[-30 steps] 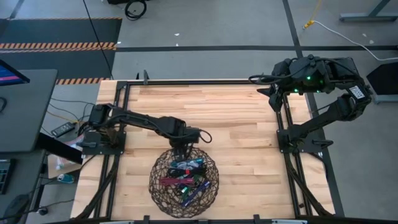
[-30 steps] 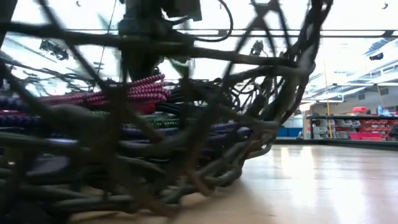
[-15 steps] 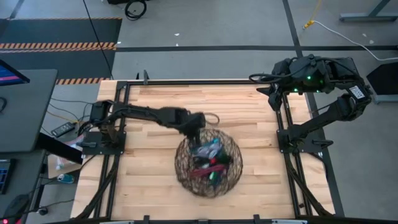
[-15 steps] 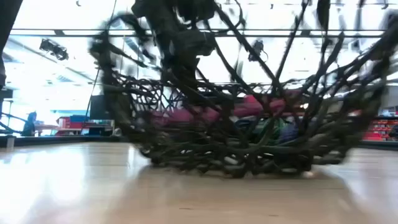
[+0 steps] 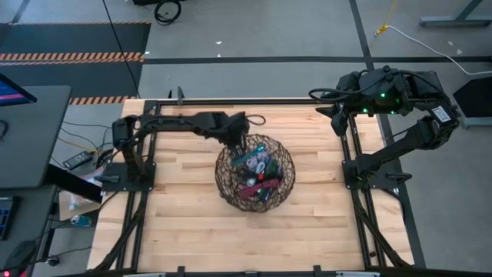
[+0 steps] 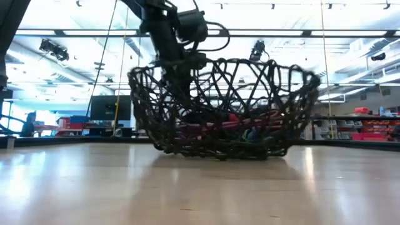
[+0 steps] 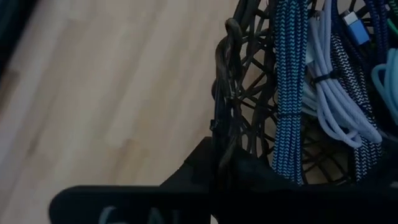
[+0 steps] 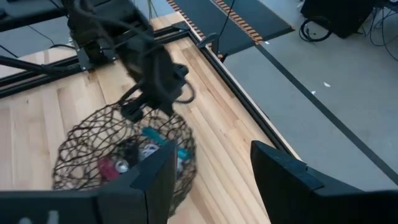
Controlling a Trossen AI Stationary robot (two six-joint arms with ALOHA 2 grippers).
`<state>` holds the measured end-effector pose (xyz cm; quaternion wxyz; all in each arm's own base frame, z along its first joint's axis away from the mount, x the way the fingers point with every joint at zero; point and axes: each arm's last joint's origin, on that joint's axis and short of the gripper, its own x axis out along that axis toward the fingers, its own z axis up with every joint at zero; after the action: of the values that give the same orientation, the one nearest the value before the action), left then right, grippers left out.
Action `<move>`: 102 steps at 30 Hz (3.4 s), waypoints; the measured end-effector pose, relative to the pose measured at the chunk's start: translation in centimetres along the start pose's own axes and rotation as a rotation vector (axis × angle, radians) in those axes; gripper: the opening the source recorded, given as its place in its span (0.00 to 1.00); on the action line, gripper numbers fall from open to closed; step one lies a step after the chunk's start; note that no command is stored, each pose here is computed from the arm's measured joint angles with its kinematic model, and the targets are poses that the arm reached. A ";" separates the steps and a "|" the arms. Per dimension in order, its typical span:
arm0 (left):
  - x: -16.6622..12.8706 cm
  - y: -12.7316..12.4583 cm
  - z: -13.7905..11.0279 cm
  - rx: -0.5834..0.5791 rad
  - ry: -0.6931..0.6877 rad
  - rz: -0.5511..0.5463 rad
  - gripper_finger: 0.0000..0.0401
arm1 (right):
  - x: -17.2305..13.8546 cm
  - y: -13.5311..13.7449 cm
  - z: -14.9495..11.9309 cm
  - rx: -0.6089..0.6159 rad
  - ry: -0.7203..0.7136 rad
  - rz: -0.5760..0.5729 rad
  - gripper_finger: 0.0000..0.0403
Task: Pick and place USB-C Cables
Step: Move the wire basket to the center of the table, then return to Home Position
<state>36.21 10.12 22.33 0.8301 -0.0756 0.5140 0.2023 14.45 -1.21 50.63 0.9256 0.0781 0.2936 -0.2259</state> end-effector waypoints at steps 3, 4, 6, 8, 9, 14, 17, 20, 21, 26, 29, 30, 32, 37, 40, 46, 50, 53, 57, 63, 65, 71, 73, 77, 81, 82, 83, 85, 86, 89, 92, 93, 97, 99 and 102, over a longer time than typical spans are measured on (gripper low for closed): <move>0.4 1.7 0.2 -0.028 0.003 0.026 0.04 | 0.0 0.0 0.0 0.000 0.000 0.000 0.52; 0.5 2.2 0.2 -0.033 0.007 0.036 0.04 | 0.0 0.0 0.0 0.000 0.000 0.000 0.52; 0.9 3.0 0.2 -0.027 0.015 0.047 0.04 | 0.0 0.0 0.0 0.000 0.000 0.000 0.52; 1.2 3.8 0.0 -0.040 0.036 0.053 0.04 | 0.0 0.0 0.0 0.000 0.001 0.000 0.52; 1.3 4.0 0.0 -0.046 0.043 0.051 0.04 | 0.0 0.0 0.0 0.000 0.001 0.000 0.52; 1.6 4.1 -0.2 -0.057 0.065 -0.022 0.04 | 0.0 0.0 0.0 -0.001 0.001 0.000 0.52; 1.5 3.6 -0.3 -0.047 0.072 -0.022 0.04 | 0.0 0.0 0.0 -0.001 0.001 0.000 0.52; 1.4 3.1 -0.4 -0.034 0.085 -0.033 0.04 | 0.0 0.0 0.0 -0.001 0.001 0.000 0.52; 1.4 3.0 -0.5 -0.030 0.094 -0.037 0.04 | 0.0 0.0 0.0 -0.001 0.001 0.000 0.52; 1.3 2.8 -0.7 0.006 0.118 -0.038 0.05 | 0.0 0.0 0.0 -0.003 0.001 0.000 0.52; 1.4 3.1 -0.7 -0.002 0.118 -0.036 0.05 | 0.0 0.0 0.0 -0.003 0.001 0.000 0.52; 1.4 3.2 -0.7 -0.004 0.119 -0.036 0.05 | 0.0 0.0 0.0 -0.004 0.001 0.000 0.52; 1.4 3.2 -0.7 -0.003 0.119 -0.036 0.05 | 0.0 0.0 0.0 -0.003 0.001 0.000 0.52; 1.4 3.1 -0.7 0.006 0.121 -0.047 0.14 | 0.0 0.0 0.0 -0.003 0.001 0.000 0.52; 1.5 3.1 -1.0 0.000 0.139 -0.060 0.21 | 0.0 0.0 0.0 -0.001 0.001 0.000 0.52; 1.5 2.8 -0.9 -0.033 0.139 -0.137 0.31 | 0.0 0.0 0.0 0.015 0.001 0.000 0.52; 1.4 2.0 -0.9 -0.049 0.140 -0.171 0.36 | 0.0 0.0 0.0 0.015 0.001 0.000 0.52; 1.3 1.2 -0.9 -0.049 0.141 -0.191 0.38 | 0.0 0.0 0.0 0.016 0.001 -0.001 0.52; 1.1 0.0 -1.0 -0.012 0.137 -0.191 0.39 | 0.0 0.0 0.0 0.016 0.001 -0.001 0.52; 0.6 -0.3 -0.6 -0.009 0.132 -0.186 0.39 | 0.0 0.0 0.0 0.016 0.001 -0.001 0.52; 0.1 -0.3 0.0 -0.006 0.112 -0.193 0.39 | 0.0 0.0 0.0 0.016 0.001 -0.002 0.52; -3.0 -0.2 3.0 0.043 0.013 -0.207 0.39 | 0.0 0.0 0.0 0.015 0.001 -0.002 0.52; -4.5 -0.1 4.0 0.061 -0.019 -0.209 0.39 | -0.1 0.0 0.0 0.016 0.001 -0.002 0.52; -7.8 0.1 6.0 0.106 -0.111 -0.188 0.39 | -0.3 -0.2 -0.1 0.017 -0.004 -0.001 0.52; -10.1 0.7 6.8 0.131 -0.125 -0.082 0.39 | -0.4 -0.3 -0.2 0.018 -0.006 -0.002 0.52; -10.6 0.8 6.9 0.131 -0.122 -0.055 0.39 | -0.5 -0.3 -0.2 0.018 -0.006 -0.002 0.52; -11.1 1.0 6.9 0.131 -0.114 -0.033 0.39 | -0.6 -0.3 -0.3 0.017 -0.004 -0.004 0.52; -12.2 1.2 6.9 0.123 -0.097 -0.014 0.39 | -0.6 -0.5 -0.5 0.009 0.012 -0.029 0.51; -12.7 1.2 7.0 0.112 -0.100 -0.013 0.39 | -0.6 -0.6 -0.7 0.002 0.029 -0.049 0.51; -14.4 1.1 7.0 0.098 -0.098 -0.011 0.39 | -0.6 -1.1 -1.4 -0.022 0.097 -0.100 0.45; -16.5 0.7 7.2 0.102 -0.133 0.021 0.39 | -0.7 -1.4 -1.4 -0.041 0.088 -0.108 0.31; -17.2 0.5 7.2 0.108 -0.145 0.041 0.39 | -0.8 -1.5 -1.4 -0.057 0.081 -0.107 0.24; -20.5 -0.6 7.0 0.134 -0.210 0.117 0.39 | -2.2 -2.1 -1.8 -0.083 0.040 -0.102 0.03; -22.4 -1.0 6.5 0.146 -0.253 0.134 0.39 | -3.2 -2.6 -2.0 -0.061 -0.003 -0.094 0.04; -24.6 -1.5 5.3 0.161 -0.281 0.155 0.39 | -4.8 -3.3 -2.6 -0.027 -0.063 -0.079 0.02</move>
<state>31.64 4.19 46.43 0.8790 0.0600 0.4118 0.2325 8.08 -1.66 51.25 0.9257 0.0469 0.2701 -0.2607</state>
